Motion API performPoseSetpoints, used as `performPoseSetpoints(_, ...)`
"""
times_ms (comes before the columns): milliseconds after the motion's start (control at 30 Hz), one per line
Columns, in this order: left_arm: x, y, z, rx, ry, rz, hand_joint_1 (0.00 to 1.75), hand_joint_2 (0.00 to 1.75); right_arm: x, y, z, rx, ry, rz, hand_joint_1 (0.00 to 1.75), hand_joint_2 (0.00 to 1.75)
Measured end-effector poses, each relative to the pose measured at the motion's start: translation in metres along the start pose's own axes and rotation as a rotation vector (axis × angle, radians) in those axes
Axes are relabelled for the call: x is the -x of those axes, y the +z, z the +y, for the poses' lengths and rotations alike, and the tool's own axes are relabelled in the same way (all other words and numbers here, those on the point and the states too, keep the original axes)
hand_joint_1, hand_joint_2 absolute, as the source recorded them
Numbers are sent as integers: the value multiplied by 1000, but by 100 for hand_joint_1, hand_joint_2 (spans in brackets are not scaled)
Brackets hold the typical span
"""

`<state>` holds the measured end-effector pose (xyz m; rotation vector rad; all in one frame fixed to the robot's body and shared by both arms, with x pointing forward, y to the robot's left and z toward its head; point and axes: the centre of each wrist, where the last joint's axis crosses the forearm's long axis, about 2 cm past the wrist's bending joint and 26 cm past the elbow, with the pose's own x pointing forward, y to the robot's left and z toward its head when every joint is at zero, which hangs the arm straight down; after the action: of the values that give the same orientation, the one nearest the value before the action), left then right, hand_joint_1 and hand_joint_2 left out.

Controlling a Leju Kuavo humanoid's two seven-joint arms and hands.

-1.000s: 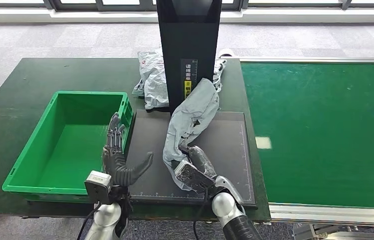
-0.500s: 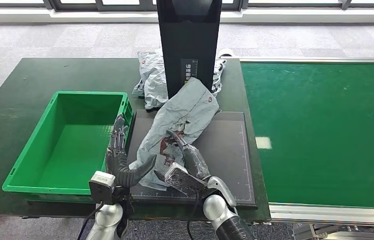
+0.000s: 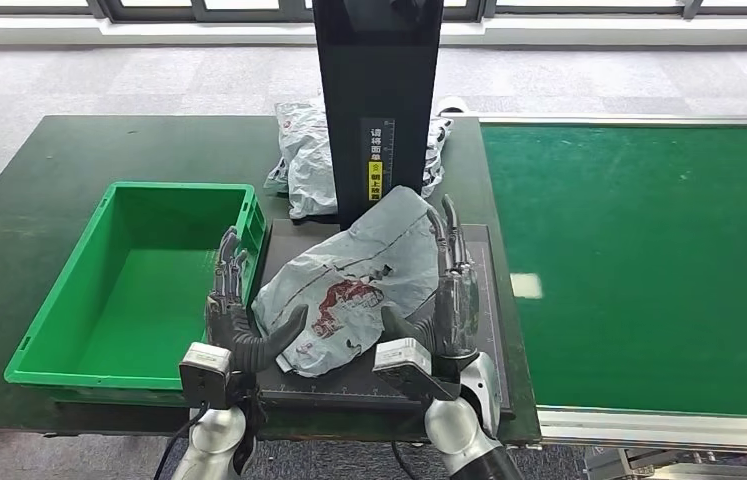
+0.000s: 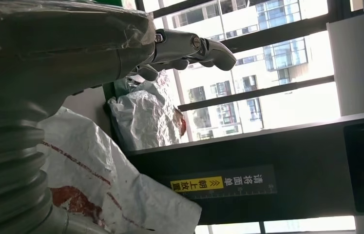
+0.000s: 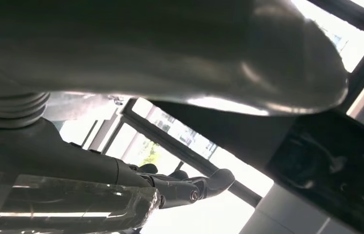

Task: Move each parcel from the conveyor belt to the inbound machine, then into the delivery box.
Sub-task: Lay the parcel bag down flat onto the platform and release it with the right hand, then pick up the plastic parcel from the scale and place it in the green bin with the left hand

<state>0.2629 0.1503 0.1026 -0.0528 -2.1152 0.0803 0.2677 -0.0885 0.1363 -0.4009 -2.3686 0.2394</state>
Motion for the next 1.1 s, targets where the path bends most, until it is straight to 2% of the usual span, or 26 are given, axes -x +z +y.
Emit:
performPoseSetpoints(133, -1, -1, -1, -7, -17, -5, 0, 175, -10, -5, -11, 42, 38, -64, 0, 0)
performPoseSetpoints(267, -2, -2, -6, 30, -101, -32, 0, 175, -21, -17, -33, 103, 121, -165, 0, 0)
performPoseSetpoints(400, -1, -3, -12, 77, -149, -46, 0, 175, -27, -23, -49, 162, 158, -196, 0, 0)
performPoseSetpoints(567, 6, -26, -28, 194, -312, -51, 0, 175, -38, -32, -74, 260, 193, -236, 0, 0)
performPoseSetpoints(767, 13, -54, -69, 340, -536, 55, 0, 175, -48, -40, -86, 320, 193, -273, 0, 0)
performPoseSetpoints(900, 19, -54, -88, 433, -574, 97, 0, 175, -50, -41, -88, 331, 189, -278, 0, 0)
performPoseSetpoints(1100, 30, -47, -95, 505, -645, 183, 0, 175, -50, -42, -88, 341, 173, -268, 0, 0)
